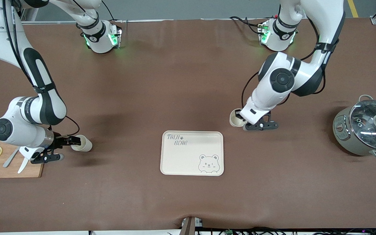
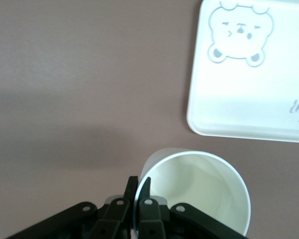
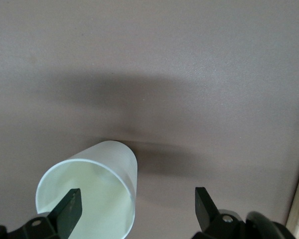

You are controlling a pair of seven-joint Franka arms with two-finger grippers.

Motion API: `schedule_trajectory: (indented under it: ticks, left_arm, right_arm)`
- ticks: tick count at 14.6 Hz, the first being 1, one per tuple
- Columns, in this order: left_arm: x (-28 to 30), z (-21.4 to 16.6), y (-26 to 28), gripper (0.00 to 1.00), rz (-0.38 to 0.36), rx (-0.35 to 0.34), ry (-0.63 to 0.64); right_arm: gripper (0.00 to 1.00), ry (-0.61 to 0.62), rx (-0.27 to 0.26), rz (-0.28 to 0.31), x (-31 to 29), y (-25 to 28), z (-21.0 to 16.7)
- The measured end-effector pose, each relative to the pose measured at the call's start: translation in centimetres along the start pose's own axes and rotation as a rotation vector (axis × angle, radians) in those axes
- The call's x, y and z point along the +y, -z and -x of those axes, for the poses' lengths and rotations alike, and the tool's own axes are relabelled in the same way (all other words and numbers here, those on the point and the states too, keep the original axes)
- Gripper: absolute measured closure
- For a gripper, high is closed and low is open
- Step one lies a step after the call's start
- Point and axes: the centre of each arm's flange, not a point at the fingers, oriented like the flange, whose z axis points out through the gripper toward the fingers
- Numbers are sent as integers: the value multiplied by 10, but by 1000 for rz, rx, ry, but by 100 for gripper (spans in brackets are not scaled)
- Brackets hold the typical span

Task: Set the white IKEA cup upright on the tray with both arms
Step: 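Carry the cup over the tray while the right gripper grasps its cup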

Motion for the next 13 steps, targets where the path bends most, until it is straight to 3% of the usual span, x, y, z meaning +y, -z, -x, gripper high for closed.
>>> schedule_trajectory:
  ticks: [6,13]
  left_arm:
    - [61,-33,-19,96,27,10,51]
    - [75,-50,-49,96,8,13,38]
  right_arm:
    - [0,12,-6,0,4,-3,2]
    - [0,17,14,4,1,-18,7]
